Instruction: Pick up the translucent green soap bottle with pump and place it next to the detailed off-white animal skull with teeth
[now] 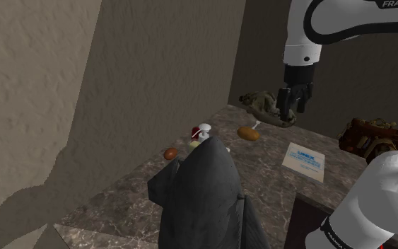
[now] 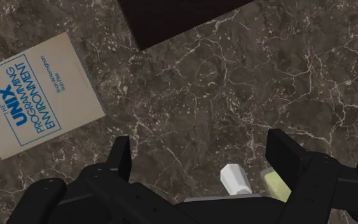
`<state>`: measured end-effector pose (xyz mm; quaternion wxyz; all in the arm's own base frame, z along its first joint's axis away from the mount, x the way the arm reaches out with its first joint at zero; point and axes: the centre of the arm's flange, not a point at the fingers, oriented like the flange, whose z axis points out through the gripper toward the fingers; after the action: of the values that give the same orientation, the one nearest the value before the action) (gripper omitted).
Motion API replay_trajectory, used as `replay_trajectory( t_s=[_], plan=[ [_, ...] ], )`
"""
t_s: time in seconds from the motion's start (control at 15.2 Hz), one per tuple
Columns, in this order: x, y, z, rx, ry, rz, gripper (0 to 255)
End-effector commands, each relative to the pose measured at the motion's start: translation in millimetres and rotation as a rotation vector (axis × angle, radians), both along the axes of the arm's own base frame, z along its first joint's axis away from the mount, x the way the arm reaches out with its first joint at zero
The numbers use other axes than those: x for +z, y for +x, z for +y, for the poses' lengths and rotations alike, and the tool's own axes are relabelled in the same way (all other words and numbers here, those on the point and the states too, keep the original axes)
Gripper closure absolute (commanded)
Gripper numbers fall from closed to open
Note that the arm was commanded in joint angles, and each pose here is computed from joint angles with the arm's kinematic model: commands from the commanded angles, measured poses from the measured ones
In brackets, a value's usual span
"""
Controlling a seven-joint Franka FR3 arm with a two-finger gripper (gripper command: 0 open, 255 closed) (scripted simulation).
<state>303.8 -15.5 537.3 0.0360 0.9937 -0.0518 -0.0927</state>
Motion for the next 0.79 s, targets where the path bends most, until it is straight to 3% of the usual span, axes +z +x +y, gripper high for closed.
replay_trajectory(
  t_s=[0.0, 0.73],
  plan=[
    [0.0, 0.0, 0.0, 0.0, 0.0, 0.0, 0],
    [-70.5, 103.9, 70.7, -0.03, -0.001, -0.008, 0]
  ],
)
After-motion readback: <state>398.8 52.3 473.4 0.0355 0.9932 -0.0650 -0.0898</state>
